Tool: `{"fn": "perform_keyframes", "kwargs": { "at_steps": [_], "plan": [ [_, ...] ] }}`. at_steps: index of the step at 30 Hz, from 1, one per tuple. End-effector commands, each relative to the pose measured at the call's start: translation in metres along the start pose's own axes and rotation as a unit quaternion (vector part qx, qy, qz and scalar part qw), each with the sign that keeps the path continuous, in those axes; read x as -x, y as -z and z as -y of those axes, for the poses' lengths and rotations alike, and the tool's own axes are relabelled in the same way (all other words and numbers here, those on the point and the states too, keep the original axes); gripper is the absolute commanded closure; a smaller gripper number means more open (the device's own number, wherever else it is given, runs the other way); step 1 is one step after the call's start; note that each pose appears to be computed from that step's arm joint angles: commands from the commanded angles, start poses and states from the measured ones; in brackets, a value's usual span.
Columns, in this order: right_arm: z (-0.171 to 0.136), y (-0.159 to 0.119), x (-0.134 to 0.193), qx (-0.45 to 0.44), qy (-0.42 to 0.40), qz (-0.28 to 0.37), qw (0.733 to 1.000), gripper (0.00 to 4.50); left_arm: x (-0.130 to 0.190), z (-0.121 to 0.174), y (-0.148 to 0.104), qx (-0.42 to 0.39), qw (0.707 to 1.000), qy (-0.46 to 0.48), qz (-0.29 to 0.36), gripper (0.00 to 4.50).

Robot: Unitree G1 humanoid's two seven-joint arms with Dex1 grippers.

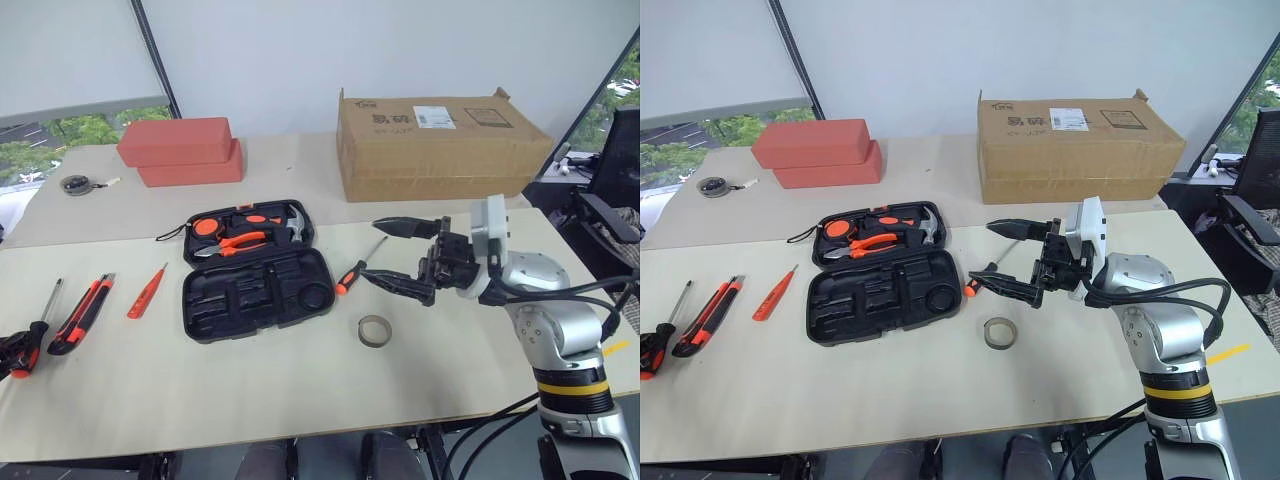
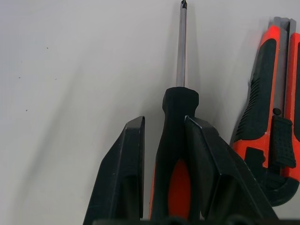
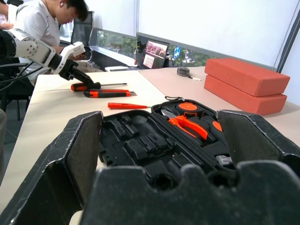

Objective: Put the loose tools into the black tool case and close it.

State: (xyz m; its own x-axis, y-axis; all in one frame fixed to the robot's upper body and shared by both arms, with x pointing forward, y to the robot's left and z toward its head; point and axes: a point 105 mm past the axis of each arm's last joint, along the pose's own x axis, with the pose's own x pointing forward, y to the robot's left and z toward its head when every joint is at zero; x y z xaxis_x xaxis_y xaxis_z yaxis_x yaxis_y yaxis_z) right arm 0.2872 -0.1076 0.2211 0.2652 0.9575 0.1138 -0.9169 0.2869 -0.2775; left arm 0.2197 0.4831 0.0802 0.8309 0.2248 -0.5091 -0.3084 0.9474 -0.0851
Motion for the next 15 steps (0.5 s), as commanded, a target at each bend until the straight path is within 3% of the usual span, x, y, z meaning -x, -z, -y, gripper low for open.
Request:
{"fn": "perform_keyframes", "kwargs": {
  "at_steps": [1, 5, 6, 8, 11, 15],
  "plan": [
    [-0.0006, -0.0167, -0.0005, 0.029, -0.001, 0.026, 0.999, 0.00, -0.0026, -0.0057, 0.0425, 0.005, 0.997, -0.018, -0.078, 3.08],
    [-0.0005, -0.0176, -0.0006, 0.029, 0.001, 0.027, 0.999, 0.00, -0.0047, -0.0009, 0.0402, -0.025, 0.997, -0.002, -0.069, 3.08],
    [-0.0004, -0.0176, -0.0004, 0.029, 0.001, 0.027, 0.999, 0.00, -0.0050, 0.0010, 0.0400, -0.027, 0.997, 0.004, -0.068, 2.57],
    [0.0001, -0.0177, 0.0001, 0.029, 0.001, 0.026, 0.999, 0.00, -0.0055, 0.0018, 0.0400, -0.027, 0.997, 0.005, -0.067, 2.15],
    [0.0002, -0.0180, 0.0002, 0.029, 0.001, 0.027, 0.999, 0.00, -0.0065, -0.0028, 0.0424, -0.028, 0.997, -0.015, -0.072, 1.00],
    [0.0006, -0.0186, 0.0003, 0.030, 0.001, 0.027, 0.999, 0.00, -0.0061, -0.0030, 0.0452, -0.019, 0.997, -0.013, -0.079, 1.00]
  ]
}}
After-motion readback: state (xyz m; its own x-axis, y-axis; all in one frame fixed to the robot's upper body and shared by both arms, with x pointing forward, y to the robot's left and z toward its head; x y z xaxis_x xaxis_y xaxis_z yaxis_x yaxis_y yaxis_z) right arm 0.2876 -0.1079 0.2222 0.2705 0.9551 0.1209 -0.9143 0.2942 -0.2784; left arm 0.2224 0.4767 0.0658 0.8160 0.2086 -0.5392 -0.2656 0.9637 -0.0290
